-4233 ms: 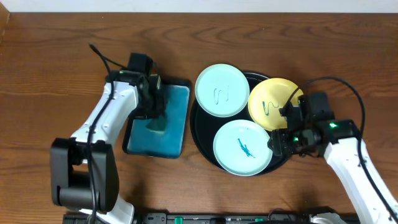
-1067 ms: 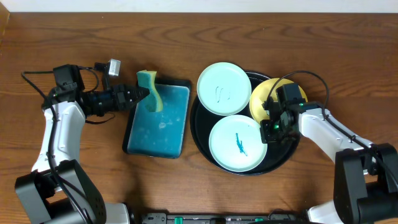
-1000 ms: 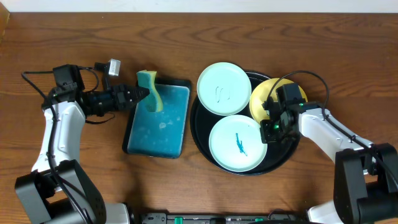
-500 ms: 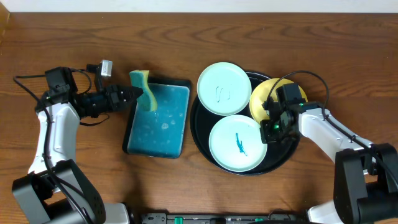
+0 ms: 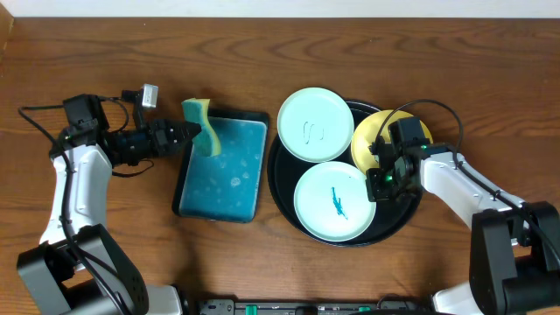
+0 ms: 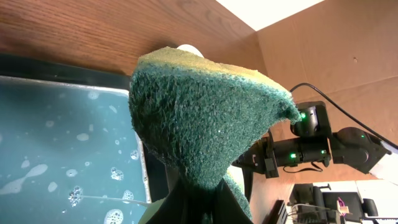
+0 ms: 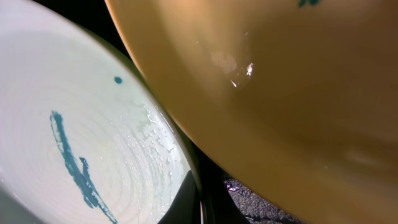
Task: Clean dirty plates on tray and stack at the side
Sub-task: 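Lift the wet sponge out of the basin with the left gripper, then dip the sponge back into the basin water with the left gripper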
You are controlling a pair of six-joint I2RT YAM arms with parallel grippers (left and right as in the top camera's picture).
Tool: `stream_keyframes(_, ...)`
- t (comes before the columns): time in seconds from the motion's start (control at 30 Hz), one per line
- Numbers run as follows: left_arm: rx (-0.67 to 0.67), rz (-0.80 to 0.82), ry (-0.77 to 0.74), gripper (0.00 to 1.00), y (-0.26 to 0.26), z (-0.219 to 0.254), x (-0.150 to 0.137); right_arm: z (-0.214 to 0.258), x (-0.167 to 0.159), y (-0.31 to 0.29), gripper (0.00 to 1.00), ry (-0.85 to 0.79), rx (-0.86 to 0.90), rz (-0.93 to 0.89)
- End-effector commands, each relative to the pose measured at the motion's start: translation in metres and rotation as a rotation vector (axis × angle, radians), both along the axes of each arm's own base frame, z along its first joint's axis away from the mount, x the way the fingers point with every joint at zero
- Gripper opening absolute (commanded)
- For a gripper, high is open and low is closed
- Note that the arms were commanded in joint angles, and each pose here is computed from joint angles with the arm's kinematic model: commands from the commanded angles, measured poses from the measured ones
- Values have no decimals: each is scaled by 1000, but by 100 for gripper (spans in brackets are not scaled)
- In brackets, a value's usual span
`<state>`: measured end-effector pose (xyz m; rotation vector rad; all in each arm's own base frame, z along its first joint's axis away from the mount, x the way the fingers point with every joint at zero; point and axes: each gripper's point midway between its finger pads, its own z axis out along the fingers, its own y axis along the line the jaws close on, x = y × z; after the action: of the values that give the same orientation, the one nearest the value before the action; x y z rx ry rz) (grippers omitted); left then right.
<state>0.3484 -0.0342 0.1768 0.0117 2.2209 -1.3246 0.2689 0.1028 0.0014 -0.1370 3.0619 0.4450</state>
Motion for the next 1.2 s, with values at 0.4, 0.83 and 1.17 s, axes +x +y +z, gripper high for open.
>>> stream_keyframes(0.4,787,55,235,7,-19,-88,0,-5,0,-3,1,5,-35,5)
stream_keyframes(0.83,1034,152,319,7,-41,-116,-19,-5,0,-3,1,9,-36,5)
stream_keyframes(1.17,956,59,348,7,-83,-127,-33,-5,-1,-3,1,9,-36,5)
